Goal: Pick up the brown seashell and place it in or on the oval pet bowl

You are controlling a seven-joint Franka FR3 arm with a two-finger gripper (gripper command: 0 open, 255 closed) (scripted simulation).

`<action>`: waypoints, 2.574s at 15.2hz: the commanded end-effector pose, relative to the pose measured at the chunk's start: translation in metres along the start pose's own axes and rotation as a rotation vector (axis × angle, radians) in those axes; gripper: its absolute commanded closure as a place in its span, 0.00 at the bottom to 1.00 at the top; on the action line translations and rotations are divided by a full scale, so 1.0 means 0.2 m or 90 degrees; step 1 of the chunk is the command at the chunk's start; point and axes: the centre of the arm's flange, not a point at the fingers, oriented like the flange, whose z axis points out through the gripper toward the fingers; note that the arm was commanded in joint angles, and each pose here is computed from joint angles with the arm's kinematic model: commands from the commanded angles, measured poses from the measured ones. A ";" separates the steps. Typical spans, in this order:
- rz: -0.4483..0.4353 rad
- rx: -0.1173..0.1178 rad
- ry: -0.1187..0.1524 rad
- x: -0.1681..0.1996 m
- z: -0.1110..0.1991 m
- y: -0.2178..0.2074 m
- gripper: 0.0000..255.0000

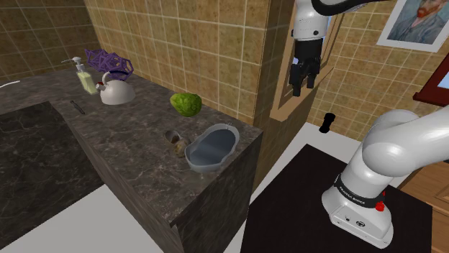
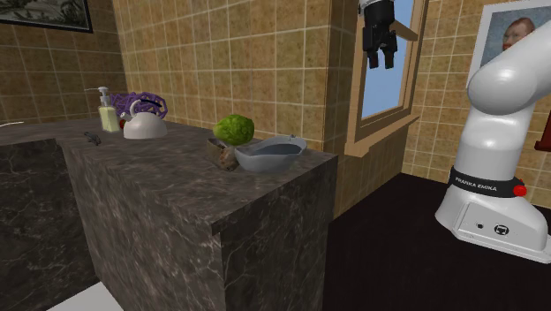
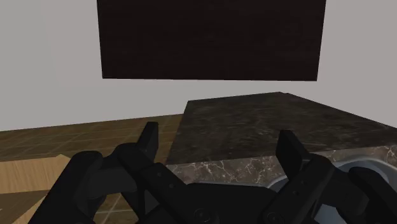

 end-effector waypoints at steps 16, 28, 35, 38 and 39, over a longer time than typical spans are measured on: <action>-0.060 0.007 0.040 0.65 0.25 -0.64 0.00; -0.108 0.013 0.073 1.14 0.42 -1.20 0.00; -0.136 0.016 0.092 1.41 0.50 -1.54 0.00; -0.148 0.017 0.100 1.52 0.54 -1.69 0.00; -0.152 0.018 0.102 1.56 0.55 -1.74 0.00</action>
